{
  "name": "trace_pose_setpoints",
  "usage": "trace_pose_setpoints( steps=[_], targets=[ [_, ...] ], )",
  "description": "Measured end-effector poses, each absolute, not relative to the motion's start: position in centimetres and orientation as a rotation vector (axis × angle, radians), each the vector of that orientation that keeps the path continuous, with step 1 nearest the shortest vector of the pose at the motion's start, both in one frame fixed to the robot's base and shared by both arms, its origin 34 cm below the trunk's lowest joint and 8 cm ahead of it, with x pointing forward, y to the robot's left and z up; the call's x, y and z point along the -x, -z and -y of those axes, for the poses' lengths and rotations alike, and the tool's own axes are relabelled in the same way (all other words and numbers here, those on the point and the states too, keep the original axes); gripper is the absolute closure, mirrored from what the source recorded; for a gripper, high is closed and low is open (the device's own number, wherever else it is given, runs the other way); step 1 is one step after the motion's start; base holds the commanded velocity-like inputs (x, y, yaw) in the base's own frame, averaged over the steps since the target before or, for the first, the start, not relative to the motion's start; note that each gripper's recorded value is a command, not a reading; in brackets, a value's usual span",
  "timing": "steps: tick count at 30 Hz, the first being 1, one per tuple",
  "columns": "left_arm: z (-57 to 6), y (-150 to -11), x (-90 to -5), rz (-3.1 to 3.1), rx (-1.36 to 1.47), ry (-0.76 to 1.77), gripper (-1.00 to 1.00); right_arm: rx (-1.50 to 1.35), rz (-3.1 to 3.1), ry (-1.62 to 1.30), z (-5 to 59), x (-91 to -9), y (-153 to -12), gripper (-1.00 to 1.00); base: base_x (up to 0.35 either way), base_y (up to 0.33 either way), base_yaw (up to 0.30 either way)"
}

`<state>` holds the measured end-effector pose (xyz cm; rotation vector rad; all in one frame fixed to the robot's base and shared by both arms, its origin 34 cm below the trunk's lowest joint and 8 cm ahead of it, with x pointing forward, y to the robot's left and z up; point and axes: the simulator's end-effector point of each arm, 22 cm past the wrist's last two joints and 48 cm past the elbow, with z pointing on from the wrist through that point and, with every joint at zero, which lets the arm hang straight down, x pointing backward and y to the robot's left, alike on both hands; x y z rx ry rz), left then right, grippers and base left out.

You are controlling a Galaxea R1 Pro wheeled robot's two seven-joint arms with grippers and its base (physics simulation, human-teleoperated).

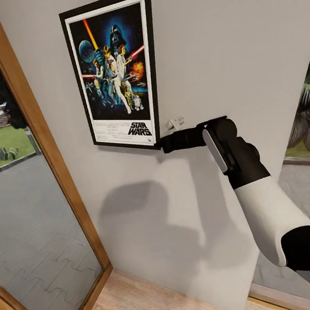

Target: Pick up the poster from the kitchen countertop and hang it on one of the wall nails in the kitchen.

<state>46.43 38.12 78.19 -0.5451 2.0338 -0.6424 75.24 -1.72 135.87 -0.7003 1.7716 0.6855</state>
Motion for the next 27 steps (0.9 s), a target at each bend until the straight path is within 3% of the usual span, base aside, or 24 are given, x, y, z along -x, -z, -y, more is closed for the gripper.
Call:
trace_pose_setpoints(
  steps=[27],
  targets=[
    [-38.3,-78.3,-46.3,-2.035,0.538,0.641,-1.00,0.681,-1.797,-0.655,1.8,-75.5,-134.9,1.00,0.000,0.000,0.000]
  ],
)
